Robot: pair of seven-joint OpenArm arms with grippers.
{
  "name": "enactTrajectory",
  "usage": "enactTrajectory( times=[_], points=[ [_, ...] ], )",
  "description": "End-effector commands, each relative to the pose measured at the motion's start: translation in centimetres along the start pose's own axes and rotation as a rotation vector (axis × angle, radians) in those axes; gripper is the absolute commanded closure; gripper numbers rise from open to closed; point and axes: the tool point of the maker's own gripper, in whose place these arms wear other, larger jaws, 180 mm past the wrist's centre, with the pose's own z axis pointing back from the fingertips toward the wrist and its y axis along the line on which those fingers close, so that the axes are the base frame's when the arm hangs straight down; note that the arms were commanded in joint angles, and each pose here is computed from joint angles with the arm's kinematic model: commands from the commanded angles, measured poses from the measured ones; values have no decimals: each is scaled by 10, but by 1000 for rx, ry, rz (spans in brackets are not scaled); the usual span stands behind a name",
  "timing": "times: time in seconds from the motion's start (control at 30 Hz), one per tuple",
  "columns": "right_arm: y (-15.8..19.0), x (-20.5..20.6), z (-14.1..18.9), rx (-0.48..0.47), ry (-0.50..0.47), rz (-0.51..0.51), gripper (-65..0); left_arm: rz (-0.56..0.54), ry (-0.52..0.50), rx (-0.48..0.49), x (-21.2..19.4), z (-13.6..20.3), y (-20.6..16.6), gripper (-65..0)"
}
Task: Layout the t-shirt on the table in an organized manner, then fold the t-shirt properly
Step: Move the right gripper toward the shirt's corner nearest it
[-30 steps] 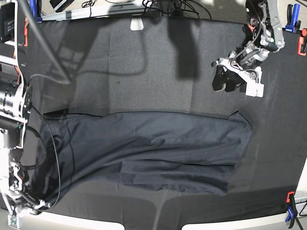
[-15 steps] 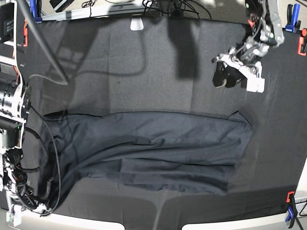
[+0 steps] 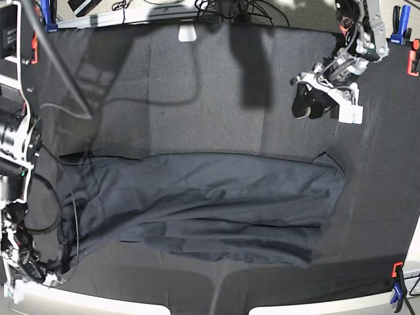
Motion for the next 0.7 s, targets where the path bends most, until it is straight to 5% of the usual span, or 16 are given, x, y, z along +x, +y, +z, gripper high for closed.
enactTrajectory(
  times=[0.0, 0.23, 0.5, 0.67],
  points=[
    [2, 32, 8, 22, -58, 5, -333, -12, -17, -8, 7, 1, -2, -243],
    [22, -22, 29, 304, 129, 114, -325, -13, -17, -8, 7, 1, -2, -243],
    [-13, -83, 80, 324, 240, 202, -325, -16, -18, -11, 8, 1, -3, -243],
    [11, -119, 110, 348, 257, 441, -325, -18, -20, -12, 8, 1, -3, -243]
  ],
)
